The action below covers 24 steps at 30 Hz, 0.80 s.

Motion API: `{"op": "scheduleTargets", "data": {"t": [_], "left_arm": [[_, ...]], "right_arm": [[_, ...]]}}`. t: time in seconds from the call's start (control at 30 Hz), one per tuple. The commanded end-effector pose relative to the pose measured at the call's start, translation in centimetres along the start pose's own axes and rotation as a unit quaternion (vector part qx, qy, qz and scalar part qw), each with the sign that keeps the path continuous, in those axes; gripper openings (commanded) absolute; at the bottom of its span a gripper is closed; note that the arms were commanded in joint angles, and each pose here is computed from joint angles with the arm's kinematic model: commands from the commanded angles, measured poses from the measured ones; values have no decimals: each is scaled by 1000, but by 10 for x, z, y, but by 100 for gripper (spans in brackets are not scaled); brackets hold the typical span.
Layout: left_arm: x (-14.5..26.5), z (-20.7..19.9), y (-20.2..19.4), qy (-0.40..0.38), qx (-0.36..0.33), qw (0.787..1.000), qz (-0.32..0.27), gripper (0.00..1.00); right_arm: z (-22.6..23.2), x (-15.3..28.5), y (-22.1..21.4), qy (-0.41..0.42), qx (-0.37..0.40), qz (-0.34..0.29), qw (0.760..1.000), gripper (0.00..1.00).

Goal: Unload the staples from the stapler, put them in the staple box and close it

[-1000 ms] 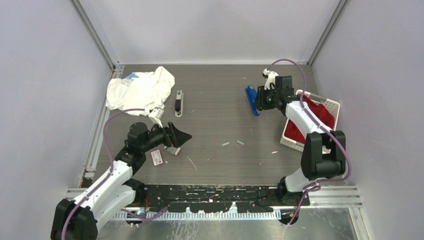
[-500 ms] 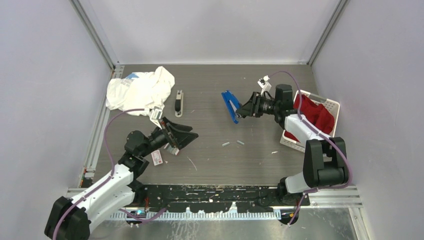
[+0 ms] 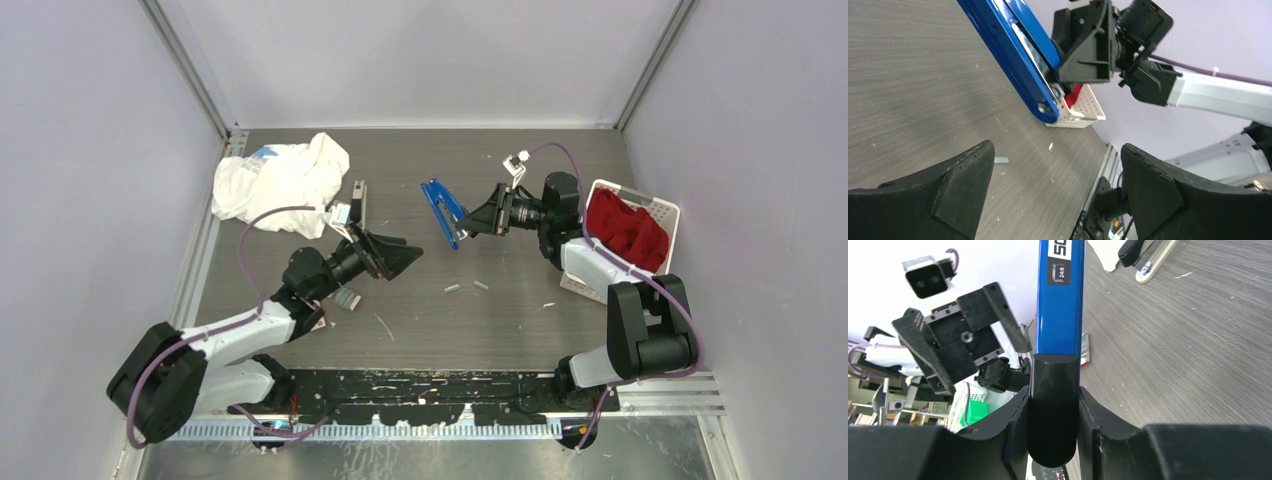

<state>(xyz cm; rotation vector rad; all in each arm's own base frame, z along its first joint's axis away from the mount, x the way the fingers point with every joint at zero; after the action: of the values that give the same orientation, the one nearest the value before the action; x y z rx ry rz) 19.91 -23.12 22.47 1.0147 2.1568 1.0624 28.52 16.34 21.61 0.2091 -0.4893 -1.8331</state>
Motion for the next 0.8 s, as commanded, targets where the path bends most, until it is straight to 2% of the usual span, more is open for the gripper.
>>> {"op": "scheduleTargets", "data": {"t": [0.0, 0.13, 0.37, 0.47, 0.7, 0.73, 0.77], "left_arm": [[-30, -12, 36, -33, -15, 996, -87, 96], [-51, -3, 31, -36, -3, 996, -85, 95], [-71, 1, 30, -70, 19, 991, -114, 88], [-77, 1, 29, -83, 24, 989, -119, 79], [-87, -1, 27, -100, 26, 989, -110, 67], [-88, -1, 27, -101, 25, 989, -109, 63], [-89, -1, 26, -104, 24, 989, -107, 55]], "right_arm": [[43, 1, 8, 73, 76, 0, 994, 1], [48, 0, 5, 87, 79, 5, 993, 1], [51, -3, 0, 100, 77, 15, 992, 1], [51, -5, -2, 102, 76, 21, 992, 1], [48, -8, -4, 103, 73, 28, 992, 1], [48, -8, -4, 103, 73, 28, 992, 1], [47, -8, -4, 103, 73, 29, 992, 1]]}}
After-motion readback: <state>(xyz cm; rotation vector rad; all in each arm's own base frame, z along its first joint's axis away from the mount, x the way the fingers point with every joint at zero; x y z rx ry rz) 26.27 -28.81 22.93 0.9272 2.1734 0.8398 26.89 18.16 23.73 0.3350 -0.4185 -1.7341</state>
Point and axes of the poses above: each gripper's point midway between its finger pads, its own x axis back along the fingers, its own z axis along the line the jaws close on, y = z × x, the point moved 6 cm from there along x, back along the fingers, and after that the axes turned 11 degrees about -x, right-handed, at the moved point
